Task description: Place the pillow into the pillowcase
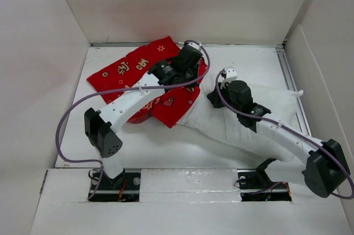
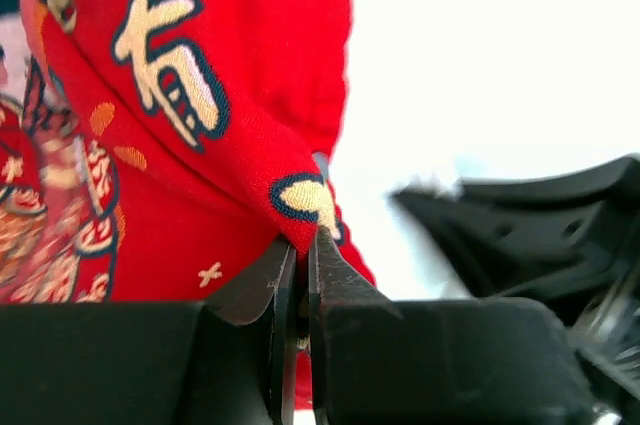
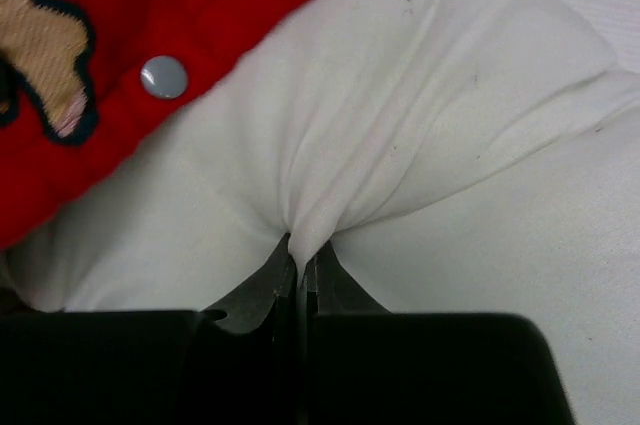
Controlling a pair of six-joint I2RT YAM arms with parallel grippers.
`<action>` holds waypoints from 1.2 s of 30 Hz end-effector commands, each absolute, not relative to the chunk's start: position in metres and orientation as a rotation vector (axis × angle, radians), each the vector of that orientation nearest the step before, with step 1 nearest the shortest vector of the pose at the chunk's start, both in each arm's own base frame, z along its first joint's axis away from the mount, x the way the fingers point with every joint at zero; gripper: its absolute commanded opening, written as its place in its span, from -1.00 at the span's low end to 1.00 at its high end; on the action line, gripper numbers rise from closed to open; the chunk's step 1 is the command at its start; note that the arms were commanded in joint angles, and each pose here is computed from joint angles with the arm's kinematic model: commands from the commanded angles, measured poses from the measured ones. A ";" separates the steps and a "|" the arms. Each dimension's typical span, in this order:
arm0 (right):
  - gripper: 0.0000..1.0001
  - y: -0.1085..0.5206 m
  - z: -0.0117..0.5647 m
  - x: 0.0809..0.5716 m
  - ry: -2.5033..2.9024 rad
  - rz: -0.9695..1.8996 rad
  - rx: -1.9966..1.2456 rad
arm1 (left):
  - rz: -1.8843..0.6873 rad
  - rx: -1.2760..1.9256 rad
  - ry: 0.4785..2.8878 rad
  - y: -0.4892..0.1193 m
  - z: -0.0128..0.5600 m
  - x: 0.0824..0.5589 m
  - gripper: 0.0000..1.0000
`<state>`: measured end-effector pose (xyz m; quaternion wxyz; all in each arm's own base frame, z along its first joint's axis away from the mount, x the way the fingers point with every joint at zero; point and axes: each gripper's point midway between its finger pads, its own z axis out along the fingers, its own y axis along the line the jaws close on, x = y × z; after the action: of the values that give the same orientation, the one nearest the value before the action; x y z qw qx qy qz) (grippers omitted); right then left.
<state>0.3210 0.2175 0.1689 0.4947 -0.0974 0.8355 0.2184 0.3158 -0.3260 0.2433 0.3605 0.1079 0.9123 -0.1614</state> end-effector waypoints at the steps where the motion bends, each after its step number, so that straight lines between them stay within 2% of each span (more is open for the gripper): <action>1: -1.00 0.268 0.247 0.298 1.795 0.867 -0.341 | -0.584 0.329 2.255 -0.355 0.300 0.307 -1.00; 2: -1.00 0.261 0.268 0.299 1.747 0.866 -0.282 | -0.625 0.353 2.220 -0.370 0.318 0.301 -1.00; 3: -1.00 0.263 0.282 0.293 1.717 0.893 -0.279 | -0.599 0.363 2.255 -0.370 0.306 0.301 -1.00; 4: -1.00 0.255 0.296 0.298 1.684 0.865 -0.223 | -0.632 0.378 2.207 -0.381 0.329 0.294 -1.00; 8: -1.00 0.220 0.368 0.304 1.530 0.789 -0.032 | -0.580 0.444 2.221 -0.395 0.333 0.274 -1.00; 12: -1.00 0.168 0.384 0.317 1.540 0.595 0.243 | -0.612 0.441 2.238 -0.397 0.321 0.266 -1.00; 14: -1.00 0.141 0.358 0.326 1.620 0.436 0.425 | -0.634 0.416 2.252 -0.391 0.317 0.259 -1.00; 18: -1.00 0.116 0.325 0.333 1.678 0.292 0.589 | -0.614 0.339 2.210 -0.373 0.335 0.260 -1.00; 22: -1.00 0.112 0.299 0.333 1.706 0.271 0.637 | -0.597 0.302 2.190 -0.357 0.334 0.257 -1.00; 24: -1.00 0.116 0.291 0.336 1.715 0.288 0.644 | -0.578 0.310 2.210 -0.354 0.319 0.256 -1.00; 25: -1.00 0.120 0.288 0.338 1.725 0.291 0.638 | -0.528 0.330 2.261 -0.352 0.290 0.254 -1.00; 26: -1.00 0.122 0.272 0.338 1.758 0.285 0.634 | -0.535 0.317 2.263 -0.352 0.283 0.254 -0.83; 28: -1.00 0.131 0.259 0.344 1.779 0.295 0.620 | -0.491 0.270 2.312 -0.341 0.253 0.249 0.27; 29: -1.00 0.134 0.247 0.345 1.804 0.297 0.607 | -0.484 0.244 2.315 -0.336 0.247 0.248 0.99; 31: -1.00 0.141 0.239 0.351 1.810 0.306 0.601 | -0.489 0.112 2.290 -0.317 0.249 0.245 1.00; 32: -1.00 0.143 0.230 0.351 1.836 0.295 0.582 | -0.455 0.099 2.316 -0.307 0.229 0.237 1.00; 36: -1.00 0.151 0.218 0.358 1.865 0.287 0.549 | -0.475 0.015 2.310 -0.273 0.208 0.204 1.00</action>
<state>0.3406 0.1396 0.1931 0.5212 0.2138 0.8227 0.0764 0.2150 -0.2846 0.1768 0.3364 0.0681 0.9299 -0.1326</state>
